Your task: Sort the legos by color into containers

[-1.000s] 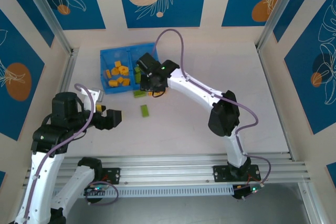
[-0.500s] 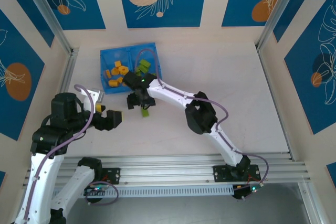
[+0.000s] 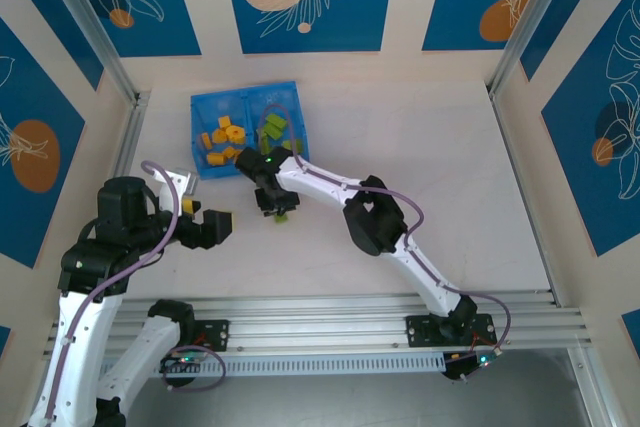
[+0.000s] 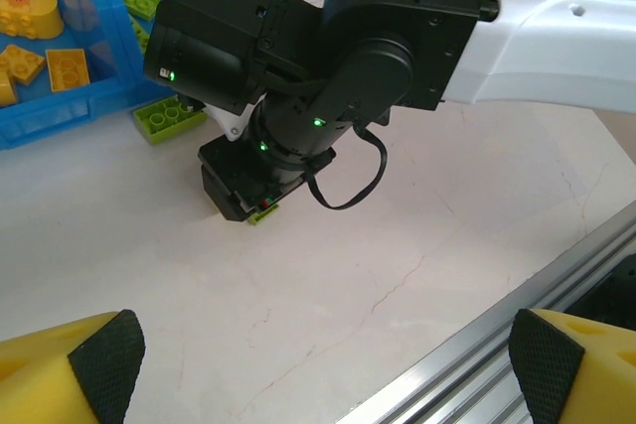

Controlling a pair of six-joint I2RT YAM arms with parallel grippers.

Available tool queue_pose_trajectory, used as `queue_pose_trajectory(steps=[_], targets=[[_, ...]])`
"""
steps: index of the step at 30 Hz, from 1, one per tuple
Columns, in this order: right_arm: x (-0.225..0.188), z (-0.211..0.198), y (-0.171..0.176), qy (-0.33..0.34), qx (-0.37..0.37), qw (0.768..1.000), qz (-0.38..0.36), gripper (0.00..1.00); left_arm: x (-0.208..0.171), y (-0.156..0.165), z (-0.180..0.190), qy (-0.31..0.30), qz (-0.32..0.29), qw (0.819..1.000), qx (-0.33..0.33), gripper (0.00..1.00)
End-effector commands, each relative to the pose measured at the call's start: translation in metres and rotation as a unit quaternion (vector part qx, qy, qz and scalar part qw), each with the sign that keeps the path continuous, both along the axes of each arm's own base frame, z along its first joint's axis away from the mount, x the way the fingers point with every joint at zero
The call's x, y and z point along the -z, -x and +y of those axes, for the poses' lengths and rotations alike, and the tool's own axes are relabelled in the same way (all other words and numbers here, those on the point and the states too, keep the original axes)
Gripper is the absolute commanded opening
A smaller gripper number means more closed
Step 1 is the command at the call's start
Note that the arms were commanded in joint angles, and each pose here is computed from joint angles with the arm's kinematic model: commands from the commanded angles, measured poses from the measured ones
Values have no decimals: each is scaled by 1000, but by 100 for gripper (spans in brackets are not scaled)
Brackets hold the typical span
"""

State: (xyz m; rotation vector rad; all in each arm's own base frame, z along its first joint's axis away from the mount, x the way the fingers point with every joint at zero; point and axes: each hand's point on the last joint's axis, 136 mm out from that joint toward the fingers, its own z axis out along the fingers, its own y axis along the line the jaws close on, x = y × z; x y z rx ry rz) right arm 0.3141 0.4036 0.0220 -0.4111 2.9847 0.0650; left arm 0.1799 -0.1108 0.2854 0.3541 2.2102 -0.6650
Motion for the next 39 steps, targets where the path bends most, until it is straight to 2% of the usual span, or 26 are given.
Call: queue_pose_trajectory(steps=[1,6,10,13,19,23,27,31,35,39], targets=[[-24,-2,8,-20,10,1000,8,32,-2,2,-7,19,-3,1000,20,97],[-103,3,-27,-118,41,991,-49,26,-18,5,-17,50,-35,997,43,100],[-167,4,-68,-189,68,973,-112,23,-26,3,-19,57,-50,996,50,100],[-199,3,-103,-227,93,955,-165,23,-25,1,-17,53,-47,997,42,100],[-209,4,-175,-261,116,924,-255,23,-20,-6,-5,45,-36,998,-7,100],[-205,27,-207,-291,62,905,-303,26,-22,-6,-4,51,-34,998,-16,100],[-206,37,-225,-311,42,890,-332,33,-18,-4,-3,52,-25,998,-22,100],[-223,27,-232,-311,52,880,-354,52,-15,-4,-1,51,-22,998,-29,100],[-251,21,-223,-317,42,877,-359,60,-13,-6,-1,51,-19,998,-31,100],[-274,5,-202,-314,47,887,-336,67,-15,-7,-1,49,-21,998,-32,100]])
